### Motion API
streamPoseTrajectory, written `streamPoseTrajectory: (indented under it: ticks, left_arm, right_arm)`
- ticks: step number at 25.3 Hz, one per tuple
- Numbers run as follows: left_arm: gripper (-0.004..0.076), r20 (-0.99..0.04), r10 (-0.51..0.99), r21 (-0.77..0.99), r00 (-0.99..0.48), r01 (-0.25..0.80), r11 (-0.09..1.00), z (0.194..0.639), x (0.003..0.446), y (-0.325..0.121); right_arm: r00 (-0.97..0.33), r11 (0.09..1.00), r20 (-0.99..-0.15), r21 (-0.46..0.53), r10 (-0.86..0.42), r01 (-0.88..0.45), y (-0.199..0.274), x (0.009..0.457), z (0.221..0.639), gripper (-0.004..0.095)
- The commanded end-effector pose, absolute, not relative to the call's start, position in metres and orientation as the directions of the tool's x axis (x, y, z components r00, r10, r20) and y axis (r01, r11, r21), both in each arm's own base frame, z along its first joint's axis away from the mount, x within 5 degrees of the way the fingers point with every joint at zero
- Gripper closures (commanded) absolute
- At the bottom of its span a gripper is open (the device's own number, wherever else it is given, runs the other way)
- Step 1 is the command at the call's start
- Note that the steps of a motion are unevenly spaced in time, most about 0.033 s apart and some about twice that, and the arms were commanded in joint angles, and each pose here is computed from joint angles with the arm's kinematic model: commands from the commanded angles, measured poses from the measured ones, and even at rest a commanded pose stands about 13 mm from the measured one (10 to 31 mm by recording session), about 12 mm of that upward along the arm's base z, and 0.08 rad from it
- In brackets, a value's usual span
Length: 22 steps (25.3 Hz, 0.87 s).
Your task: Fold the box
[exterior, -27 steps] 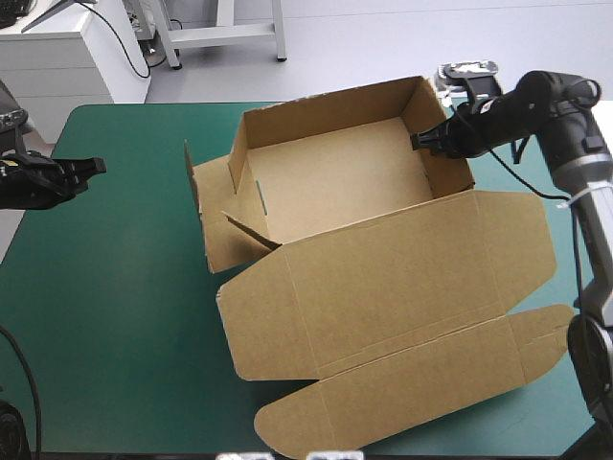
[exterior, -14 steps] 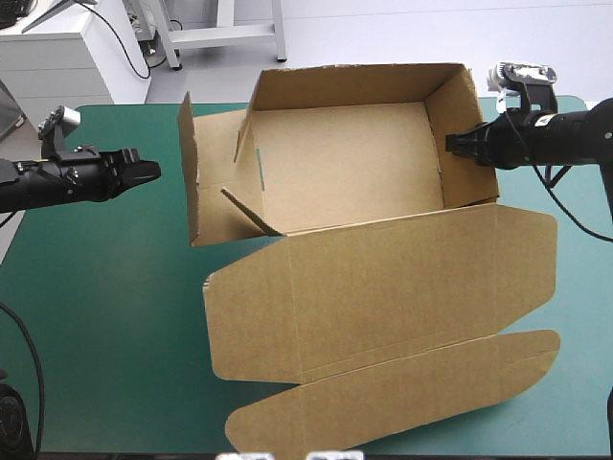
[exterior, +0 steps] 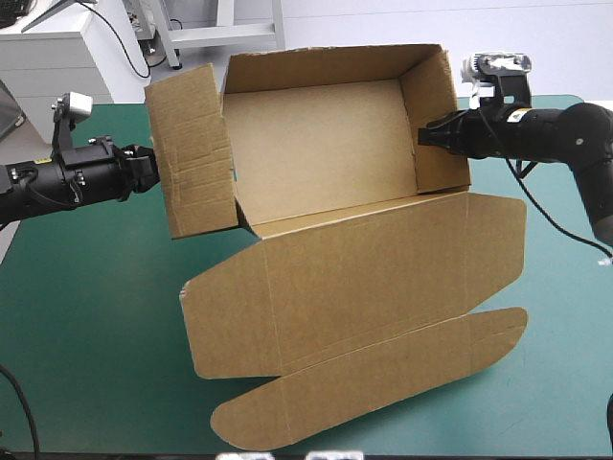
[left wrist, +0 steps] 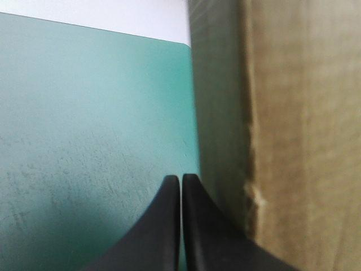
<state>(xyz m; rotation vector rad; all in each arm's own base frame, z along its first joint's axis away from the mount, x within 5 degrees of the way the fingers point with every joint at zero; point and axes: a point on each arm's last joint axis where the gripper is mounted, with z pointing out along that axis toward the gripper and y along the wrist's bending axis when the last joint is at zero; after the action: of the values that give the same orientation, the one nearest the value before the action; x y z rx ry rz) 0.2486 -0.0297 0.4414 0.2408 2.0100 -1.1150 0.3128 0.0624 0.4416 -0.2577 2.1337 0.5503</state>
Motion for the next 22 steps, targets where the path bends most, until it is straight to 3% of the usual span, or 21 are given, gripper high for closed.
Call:
streamPoseTrajectory:
  ticks: [1, 17, 20, 22]
  left_arm:
    - [0.0731, -0.777, -0.222, -0.599, -0.589, 0.582, 0.551, 0.467, 0.226, -0.038]
    - [0.0726, -0.752, -0.209, -0.626, -0.625, 0.58, 0.521, 0.471, 0.213, -0.042]
    - [0.0616, -0.722, -0.233, -0.661, -0.652, 0.549, 0.511, 0.471, 0.213, -0.042]
    - [0.0475, -0.72, -0.234, -0.663, -0.653, 0.548, 0.51, 0.471, 0.213, -0.042]
  right_arm:
    - [-0.467, 0.875, -0.882, 0.268, 0.055, -0.403, 0.075, 0.3, 0.469, 0.0908]
    - [-0.419, 0.858, -0.902, 0.297, 0.108, -0.42, 0.091, 0.299, 0.475, 0.0908]
    - [-0.409, 0.858, -0.905, 0.3, 0.117, -0.417, 0.091, 0.3, 0.476, 0.0908]
    - [-0.414, 0.859, -0.903, 0.302, 0.118, -0.414, 0.092, 0.303, 0.474, 0.0908]
